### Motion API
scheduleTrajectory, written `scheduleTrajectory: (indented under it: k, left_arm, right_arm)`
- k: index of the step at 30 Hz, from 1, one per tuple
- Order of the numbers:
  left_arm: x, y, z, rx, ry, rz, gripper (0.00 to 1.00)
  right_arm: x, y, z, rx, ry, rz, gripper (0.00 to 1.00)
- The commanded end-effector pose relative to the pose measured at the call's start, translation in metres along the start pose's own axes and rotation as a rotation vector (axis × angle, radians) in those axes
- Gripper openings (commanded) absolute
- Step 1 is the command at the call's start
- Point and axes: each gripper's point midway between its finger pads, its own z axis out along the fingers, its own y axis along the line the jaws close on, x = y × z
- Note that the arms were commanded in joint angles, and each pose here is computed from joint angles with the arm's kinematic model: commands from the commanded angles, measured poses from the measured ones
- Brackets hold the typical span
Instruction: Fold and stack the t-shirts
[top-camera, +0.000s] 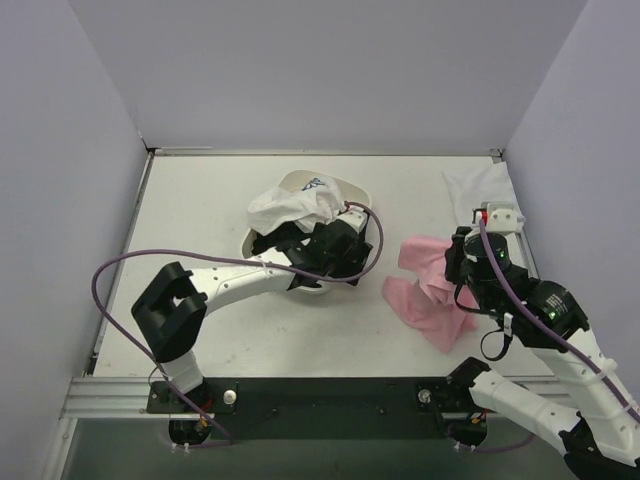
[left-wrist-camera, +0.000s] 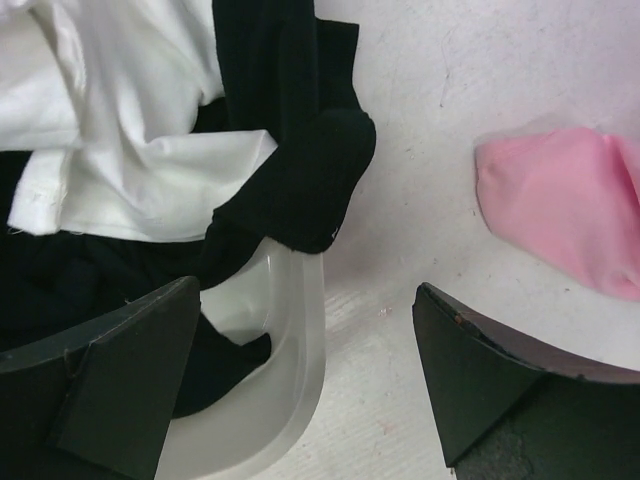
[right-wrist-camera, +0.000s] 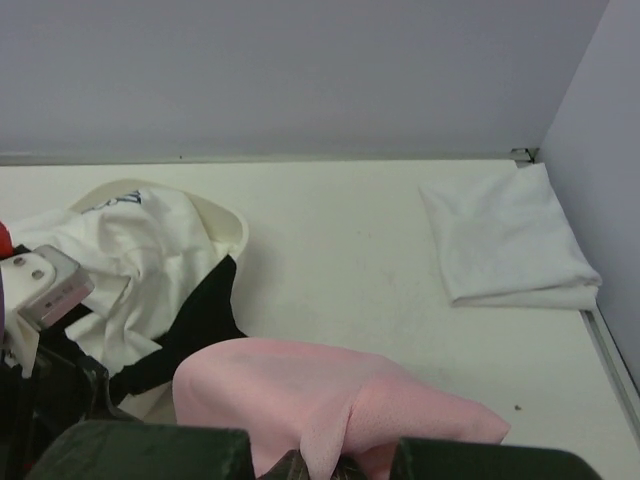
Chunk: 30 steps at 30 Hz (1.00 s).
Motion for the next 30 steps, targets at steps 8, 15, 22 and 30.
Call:
scheduleTrajectory:
  k: [8,15,22,30]
  left_arm:
    - [0.016,0.005,0.042,-0.065,0.074,-0.034,0.91]
    - [0.026,0.033,0.048,-0.126,0.108,-0.103,0.53]
    - [0.022,0.064,0.041,-0.211,0.151,-0.125,0.0]
    - [-0.013,0.14,0.025,-0.334,0.178,-0.082,0.0]
  right_arm:
    - [0.016,-0.006,-0.003,-0.008,-0.01,0.054,0.0]
    - [0.021,-0.004,-0.002,-0.021,-0.002,0.06,0.0]
    - [0.027,0.005,0.004,-0.052,0.012,0.079,0.0]
    - [0.034,0.016,0.012,-0.086,0.024,0.101,0.0]
